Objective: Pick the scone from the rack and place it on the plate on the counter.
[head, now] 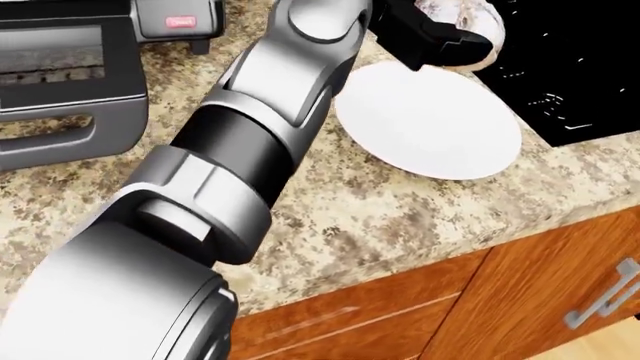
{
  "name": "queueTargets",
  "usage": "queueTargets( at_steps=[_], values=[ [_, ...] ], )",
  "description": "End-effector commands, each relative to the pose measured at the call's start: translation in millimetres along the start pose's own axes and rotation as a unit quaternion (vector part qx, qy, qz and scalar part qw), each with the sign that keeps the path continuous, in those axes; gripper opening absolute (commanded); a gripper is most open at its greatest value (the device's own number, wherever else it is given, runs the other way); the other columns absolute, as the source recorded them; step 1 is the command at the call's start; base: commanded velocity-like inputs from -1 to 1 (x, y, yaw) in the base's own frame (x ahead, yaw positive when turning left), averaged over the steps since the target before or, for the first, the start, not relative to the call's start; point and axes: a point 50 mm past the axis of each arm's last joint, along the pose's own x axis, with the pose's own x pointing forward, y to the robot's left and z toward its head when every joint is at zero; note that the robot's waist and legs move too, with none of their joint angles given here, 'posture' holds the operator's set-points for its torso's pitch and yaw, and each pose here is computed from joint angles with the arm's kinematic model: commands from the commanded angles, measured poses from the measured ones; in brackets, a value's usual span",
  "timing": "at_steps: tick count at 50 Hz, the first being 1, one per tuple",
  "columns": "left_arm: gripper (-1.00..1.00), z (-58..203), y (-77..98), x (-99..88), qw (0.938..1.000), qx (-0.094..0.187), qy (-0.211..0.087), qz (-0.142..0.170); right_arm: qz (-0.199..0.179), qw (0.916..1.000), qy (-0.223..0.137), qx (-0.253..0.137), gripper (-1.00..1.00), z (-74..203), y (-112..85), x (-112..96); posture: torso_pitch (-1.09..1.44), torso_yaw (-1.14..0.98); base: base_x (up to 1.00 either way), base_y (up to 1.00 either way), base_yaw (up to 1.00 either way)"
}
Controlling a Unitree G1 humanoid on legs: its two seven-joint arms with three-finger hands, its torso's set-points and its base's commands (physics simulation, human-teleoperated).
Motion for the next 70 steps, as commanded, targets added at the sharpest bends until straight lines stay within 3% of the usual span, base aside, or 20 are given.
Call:
queueTargets(
  at_steps=[1,20,31,39,47,70],
  values=[
    [-1.00,28.7,5.4,-0.2,0.9981,0.008,-0.059,0.014,-0.013,0.9995,-0.030,-0.002,1.00,9.7,-2.9,0.6,0.00,-0.42,0.00,0.00,0.00],
    [-1.00,-0.5,25.2,-2.9,0.9955,0.020,-0.044,0.082,-0.012,0.9996,-0.028,0.002,1.00,5.1,0.3,-0.7,0.00,-0.48,0.00,0.00,0.00],
    [-1.00,-14.9,26.1,-4.0,0.9952,0.025,-0.020,0.093,-0.010,0.9996,-0.026,0.002,1.00,3.3,1.6,1.6,0.00,-0.48,0.00,0.00,0.00],
    [-1.00,-23.2,22.8,-4.4,0.9958,0.034,-0.004,0.085,-0.011,0.9996,-0.024,0.002,1.00,0.4,3.3,2.1,0.00,-0.48,0.00,0.00,0.00],
    [-1.00,-39.0,25.1,-6.6,0.9931,0.064,0.027,0.095,-0.012,0.9996,-0.024,0.002,1.00,0.4,1.5,-1.8,0.00,-0.48,0.00,0.00,0.00],
    [-1.00,-51.3,34.4,-9.8,0.9888,0.077,0.044,0.120,-0.009,0.9996,-0.026,0.003,1.00,0.2,7.2,4.8,0.00,-0.48,0.00,0.00,0.00]
  ],
)
